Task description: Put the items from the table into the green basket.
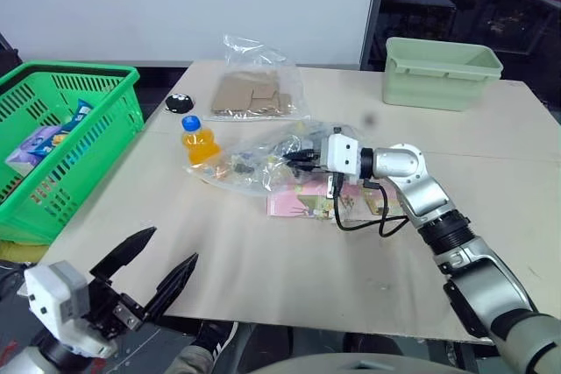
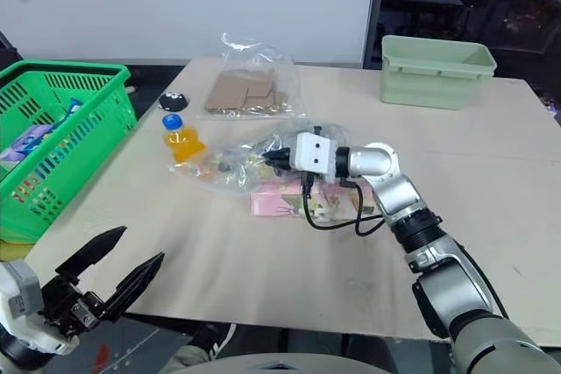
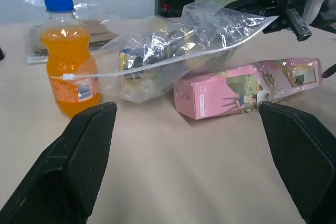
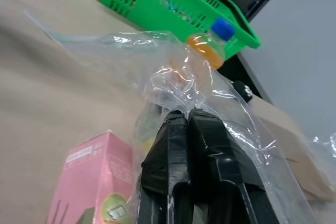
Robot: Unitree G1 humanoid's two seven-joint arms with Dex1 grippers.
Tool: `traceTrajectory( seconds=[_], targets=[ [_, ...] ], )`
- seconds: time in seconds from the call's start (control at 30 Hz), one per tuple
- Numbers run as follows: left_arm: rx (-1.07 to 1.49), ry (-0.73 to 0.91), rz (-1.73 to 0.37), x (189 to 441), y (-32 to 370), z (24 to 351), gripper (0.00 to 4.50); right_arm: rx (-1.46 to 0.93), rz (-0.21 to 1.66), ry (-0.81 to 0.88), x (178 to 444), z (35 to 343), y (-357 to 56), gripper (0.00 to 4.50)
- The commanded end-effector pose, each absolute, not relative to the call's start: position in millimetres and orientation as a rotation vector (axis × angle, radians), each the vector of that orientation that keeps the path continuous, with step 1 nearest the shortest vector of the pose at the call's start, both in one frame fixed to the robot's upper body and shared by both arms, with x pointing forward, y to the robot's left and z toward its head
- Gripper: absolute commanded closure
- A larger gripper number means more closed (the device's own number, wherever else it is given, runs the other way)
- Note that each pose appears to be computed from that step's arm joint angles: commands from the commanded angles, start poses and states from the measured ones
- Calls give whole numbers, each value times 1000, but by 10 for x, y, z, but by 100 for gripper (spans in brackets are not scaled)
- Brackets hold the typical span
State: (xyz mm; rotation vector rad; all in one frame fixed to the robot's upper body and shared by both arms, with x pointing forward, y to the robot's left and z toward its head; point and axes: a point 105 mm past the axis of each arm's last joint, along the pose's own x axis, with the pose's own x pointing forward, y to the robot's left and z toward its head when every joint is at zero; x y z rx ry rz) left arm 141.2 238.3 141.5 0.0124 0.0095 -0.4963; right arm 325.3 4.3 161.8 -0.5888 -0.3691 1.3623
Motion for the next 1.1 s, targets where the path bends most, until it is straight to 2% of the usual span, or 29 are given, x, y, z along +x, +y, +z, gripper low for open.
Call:
traceTrajectory(
  seconds=[0.03, 0.23, 0.4, 0.67, 0.87, 1.1],
  targets=[
    [31, 1, -502, 1419, 2387, 1449, 0, -555, 1279, -484, 3319, 1939, 8, 448],
    [32, -32, -536, 1493, 2319, 1516, 0, -283, 1050, -602, 3573, 2550, -151, 448],
    [39, -187, -567, 1743, 2222, 1878, 0, -126, 800, -647, 3896, 2978, -577, 448],
    [33, -278, -709, 2047, 1878, 2138, 0, -79, 506, -655, 4109, 3223, -1356, 448],
    [3, -294, -820, 2189, 1692, 2192, 0, -177, 281, -625, 4028, 3222, -2121, 448],
    [-44, -298, -952, 2463, 1439, 2170, 0, -288, 100, -584, 3843, 3236, -2713, 448]
  ],
)
